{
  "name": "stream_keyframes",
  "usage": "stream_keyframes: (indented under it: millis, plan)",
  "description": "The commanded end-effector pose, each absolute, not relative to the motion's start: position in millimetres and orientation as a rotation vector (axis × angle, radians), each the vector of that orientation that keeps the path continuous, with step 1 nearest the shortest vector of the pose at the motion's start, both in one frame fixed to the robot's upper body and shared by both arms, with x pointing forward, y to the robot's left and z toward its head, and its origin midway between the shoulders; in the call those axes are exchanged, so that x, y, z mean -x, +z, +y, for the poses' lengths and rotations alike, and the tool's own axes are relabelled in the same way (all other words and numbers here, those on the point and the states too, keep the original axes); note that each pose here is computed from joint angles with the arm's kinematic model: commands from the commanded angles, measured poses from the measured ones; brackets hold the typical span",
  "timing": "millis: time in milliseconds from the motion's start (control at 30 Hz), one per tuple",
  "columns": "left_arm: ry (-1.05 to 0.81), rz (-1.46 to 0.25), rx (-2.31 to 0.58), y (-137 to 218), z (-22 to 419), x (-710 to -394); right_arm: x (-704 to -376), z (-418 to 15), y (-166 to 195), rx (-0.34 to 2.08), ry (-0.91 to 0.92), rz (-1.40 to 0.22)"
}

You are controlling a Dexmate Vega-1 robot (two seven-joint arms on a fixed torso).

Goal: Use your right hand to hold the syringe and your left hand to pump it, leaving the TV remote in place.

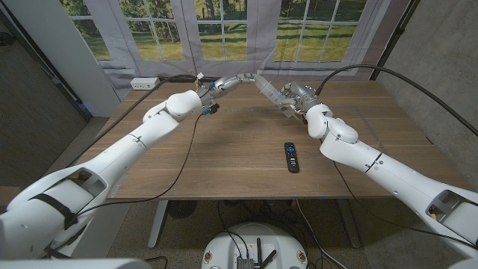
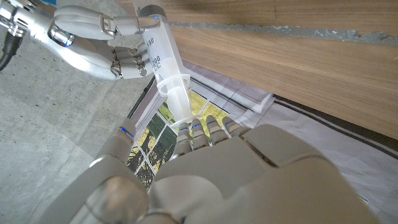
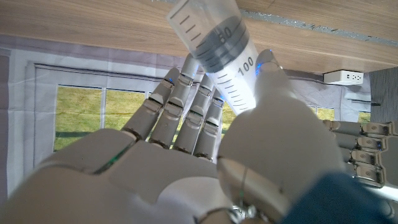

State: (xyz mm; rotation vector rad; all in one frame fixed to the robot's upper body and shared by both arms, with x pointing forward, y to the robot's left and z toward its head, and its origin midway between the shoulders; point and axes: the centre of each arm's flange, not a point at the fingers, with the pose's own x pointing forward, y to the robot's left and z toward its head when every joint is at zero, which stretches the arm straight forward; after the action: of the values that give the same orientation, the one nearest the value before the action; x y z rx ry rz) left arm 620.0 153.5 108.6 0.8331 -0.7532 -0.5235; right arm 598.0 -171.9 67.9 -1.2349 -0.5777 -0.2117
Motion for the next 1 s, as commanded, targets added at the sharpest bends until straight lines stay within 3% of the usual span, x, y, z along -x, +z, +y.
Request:
stream_keyframes:
  millis: [33,1000]
  plan:
    - [-0.552,-0.742,-0.834,104.0,146.9,-620.9,-595.0,-172.4,69.0,1.226,-0.217,-0.589]
    - [-0.577,-0.728,-0.826,97.1,141.6,-621.6,-591.6,-171.4,69.3,1.219,-0.217,-0.604]
